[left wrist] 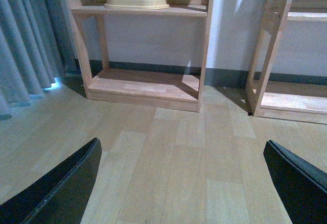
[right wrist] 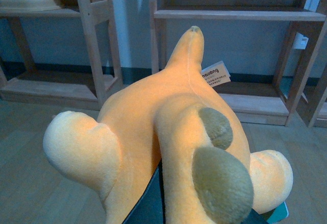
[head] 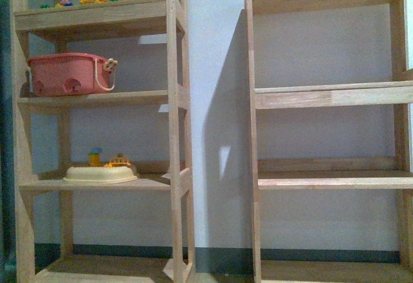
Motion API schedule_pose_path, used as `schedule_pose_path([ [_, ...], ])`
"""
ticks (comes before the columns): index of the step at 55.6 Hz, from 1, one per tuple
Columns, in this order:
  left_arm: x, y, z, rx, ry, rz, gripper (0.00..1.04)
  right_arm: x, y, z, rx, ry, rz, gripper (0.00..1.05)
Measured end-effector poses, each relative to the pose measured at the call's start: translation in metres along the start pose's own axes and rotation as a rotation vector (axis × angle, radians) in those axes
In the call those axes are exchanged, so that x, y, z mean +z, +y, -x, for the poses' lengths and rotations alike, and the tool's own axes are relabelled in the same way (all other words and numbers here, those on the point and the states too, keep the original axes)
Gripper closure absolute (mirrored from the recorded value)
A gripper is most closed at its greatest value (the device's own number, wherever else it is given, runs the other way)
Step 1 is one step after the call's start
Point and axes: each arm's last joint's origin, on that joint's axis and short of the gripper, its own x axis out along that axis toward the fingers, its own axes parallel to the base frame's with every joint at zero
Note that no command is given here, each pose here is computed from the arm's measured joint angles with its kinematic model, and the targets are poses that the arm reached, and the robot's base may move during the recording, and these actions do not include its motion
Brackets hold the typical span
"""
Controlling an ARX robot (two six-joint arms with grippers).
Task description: Put away toys
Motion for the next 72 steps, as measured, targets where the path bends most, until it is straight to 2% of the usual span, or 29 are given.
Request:
schedule_pose_path([
  [72,0.0,0.0,0.0,0.0,0.0,0.0,0.06,0.0,0.0,0.0,0.0,0.0,0.0,0.98],
])
